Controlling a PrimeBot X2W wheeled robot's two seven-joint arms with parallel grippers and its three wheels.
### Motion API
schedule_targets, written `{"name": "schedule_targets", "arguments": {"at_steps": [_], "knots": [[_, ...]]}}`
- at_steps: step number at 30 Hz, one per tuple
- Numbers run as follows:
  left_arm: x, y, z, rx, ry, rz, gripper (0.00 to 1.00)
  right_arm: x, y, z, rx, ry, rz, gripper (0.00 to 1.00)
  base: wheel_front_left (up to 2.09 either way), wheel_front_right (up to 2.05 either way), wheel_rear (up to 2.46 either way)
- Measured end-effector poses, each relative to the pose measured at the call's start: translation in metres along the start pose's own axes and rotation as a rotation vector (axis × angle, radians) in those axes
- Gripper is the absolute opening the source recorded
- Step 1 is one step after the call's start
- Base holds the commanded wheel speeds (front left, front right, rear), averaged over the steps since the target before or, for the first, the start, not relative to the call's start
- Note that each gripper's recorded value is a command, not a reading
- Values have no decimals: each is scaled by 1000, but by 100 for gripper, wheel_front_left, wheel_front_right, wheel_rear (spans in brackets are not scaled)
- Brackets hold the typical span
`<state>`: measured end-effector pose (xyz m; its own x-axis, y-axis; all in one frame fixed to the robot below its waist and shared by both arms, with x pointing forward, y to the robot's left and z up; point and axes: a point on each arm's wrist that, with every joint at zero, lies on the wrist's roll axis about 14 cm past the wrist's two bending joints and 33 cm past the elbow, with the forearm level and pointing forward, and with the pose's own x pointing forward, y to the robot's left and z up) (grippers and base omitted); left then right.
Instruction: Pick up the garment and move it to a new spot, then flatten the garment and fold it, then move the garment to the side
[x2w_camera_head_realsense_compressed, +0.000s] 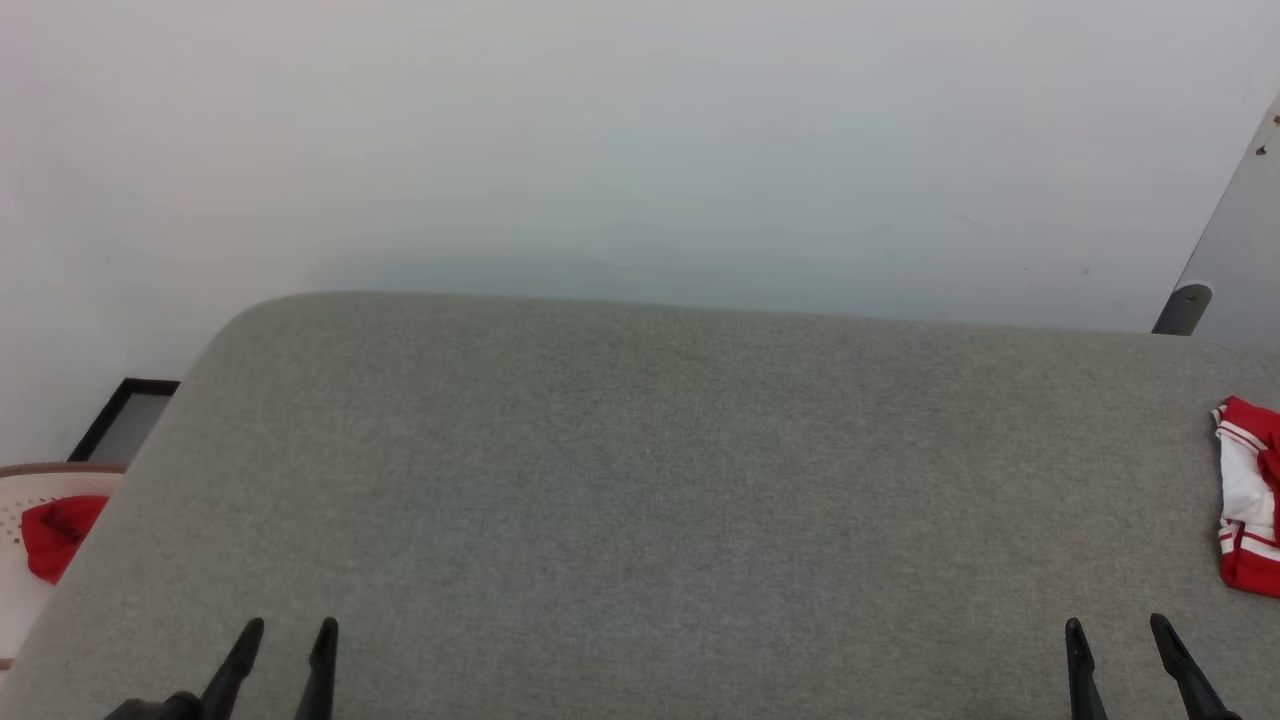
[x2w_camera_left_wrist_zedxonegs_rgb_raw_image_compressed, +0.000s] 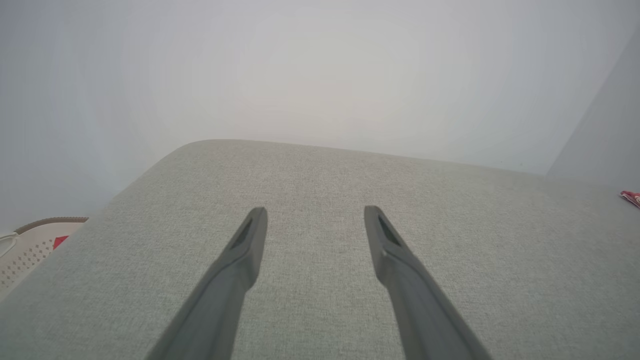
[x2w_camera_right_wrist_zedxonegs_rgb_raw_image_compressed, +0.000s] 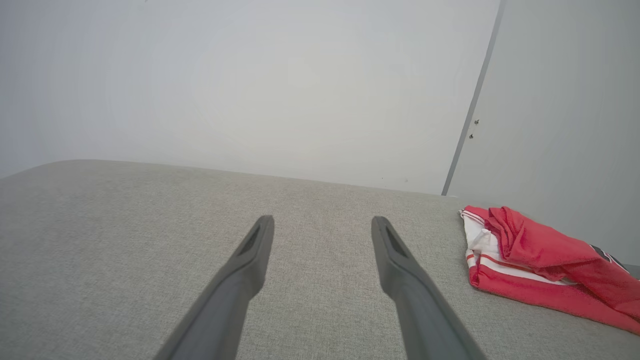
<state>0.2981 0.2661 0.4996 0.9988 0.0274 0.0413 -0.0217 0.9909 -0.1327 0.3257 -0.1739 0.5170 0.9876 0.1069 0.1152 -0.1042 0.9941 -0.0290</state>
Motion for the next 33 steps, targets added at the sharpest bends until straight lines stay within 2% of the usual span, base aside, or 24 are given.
{"name": "schedule_targets", "arguments": {"at_steps": [13,14,21,33], "knots": [[1,-1,0,-6,2,-6,100,0,-1,0,0,0,-2,100,0,0,0],[1,-1,0,-5,0,-6,0,0,-1,0,0,0,-2,0,0,0,0],[-9,-10,-30,-66,80,13,0,-6,0,-22,24,77,-8,0,0,0,0],[1,-10,-30,-271,85,68,0,0,-9,-28,263,101,-78,0,0,0,0]]}}
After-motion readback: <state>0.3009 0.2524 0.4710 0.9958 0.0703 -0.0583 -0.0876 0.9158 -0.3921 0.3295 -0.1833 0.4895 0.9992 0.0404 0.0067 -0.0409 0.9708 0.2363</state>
